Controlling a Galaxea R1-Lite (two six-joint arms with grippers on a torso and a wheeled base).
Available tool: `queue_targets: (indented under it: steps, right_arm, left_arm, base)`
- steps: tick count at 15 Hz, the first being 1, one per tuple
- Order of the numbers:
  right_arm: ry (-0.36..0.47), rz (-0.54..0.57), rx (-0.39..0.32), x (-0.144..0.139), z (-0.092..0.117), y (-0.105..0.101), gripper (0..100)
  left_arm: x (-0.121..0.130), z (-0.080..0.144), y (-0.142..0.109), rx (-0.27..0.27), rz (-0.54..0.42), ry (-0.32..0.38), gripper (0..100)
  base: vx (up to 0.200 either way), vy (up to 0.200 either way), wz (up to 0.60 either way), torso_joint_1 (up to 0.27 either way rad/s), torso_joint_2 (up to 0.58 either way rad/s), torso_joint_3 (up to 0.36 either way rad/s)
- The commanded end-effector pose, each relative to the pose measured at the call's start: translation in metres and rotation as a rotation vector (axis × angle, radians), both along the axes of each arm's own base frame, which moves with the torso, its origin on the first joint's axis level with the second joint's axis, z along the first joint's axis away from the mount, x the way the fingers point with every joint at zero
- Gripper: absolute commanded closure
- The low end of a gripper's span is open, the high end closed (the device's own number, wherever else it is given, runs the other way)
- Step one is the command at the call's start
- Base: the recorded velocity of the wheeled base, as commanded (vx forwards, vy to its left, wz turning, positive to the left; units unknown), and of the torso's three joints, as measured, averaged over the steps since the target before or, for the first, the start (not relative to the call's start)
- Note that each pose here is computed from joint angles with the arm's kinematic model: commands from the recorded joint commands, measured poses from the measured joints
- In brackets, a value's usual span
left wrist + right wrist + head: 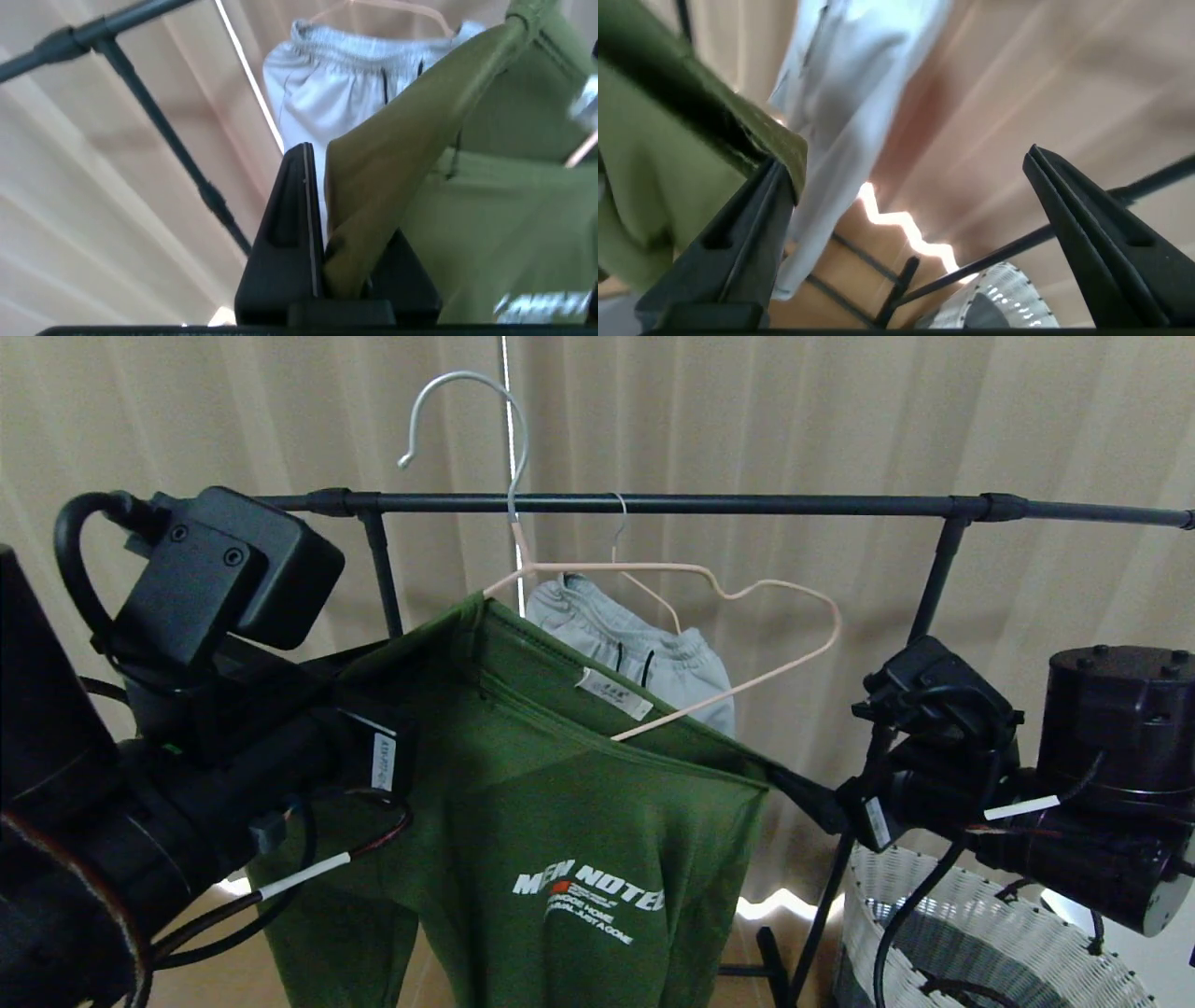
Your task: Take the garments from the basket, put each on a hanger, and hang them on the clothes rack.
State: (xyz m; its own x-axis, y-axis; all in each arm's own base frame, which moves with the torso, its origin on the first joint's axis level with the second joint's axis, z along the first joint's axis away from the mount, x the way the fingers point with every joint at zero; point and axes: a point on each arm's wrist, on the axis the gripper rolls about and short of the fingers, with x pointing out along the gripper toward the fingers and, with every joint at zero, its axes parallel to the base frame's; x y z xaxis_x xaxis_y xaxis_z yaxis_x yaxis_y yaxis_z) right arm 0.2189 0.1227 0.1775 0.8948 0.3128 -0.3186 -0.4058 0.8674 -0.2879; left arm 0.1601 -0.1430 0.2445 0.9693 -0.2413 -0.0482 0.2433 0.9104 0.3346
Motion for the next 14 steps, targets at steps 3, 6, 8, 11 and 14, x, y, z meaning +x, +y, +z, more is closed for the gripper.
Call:
queue_targets:
  steps: [3, 6, 8, 11, 14]
  right_arm:
    - [-0.07, -0.056, 0.037, 0.018, 0.023, -0.007, 0]
    - [-0.092, -0.07, 0.048, 0.022, 0.03, -0.009, 0]
    - [-0.109, -0.071, 0.057, 0.022, 0.035, -0.009, 0]
    - [-0.116, -0.074, 0.059, 0.022, 0.037, -0.01, 0]
    - [-0.134, -0.087, 0.063, 0.025, 0.042, -0.013, 0]
  left_arm:
    - [-0.002, -0.022, 0.003, 0.082, -0.001, 0.058, 100]
    - [-0.003, -0.033, 0.004, 0.133, 0.0, 0.087, 100]
    - [0.002, -0.041, 0.013, 0.197, 0.046, 0.101, 100]
    - [0.011, -0.046, 0.026, 0.238, 0.114, 0.117, 100]
    - [0.011, -0.046, 0.026, 0.237, 0.114, 0.117, 100]
  base:
    - [0.0, 0.0, 0.0, 0.0, 0.0, 0.0]
    - [0.0, 0.0, 0.0, 0.0, 0.0, 0.0]
    - [0.0, 0.0, 0.0, 0.0, 0.0, 0.0]
    - [0.0, 0.0, 0.0, 0.0, 0.0, 0.0]
    - [0.0, 0.0, 0.0, 0.0, 0.0, 0.0]
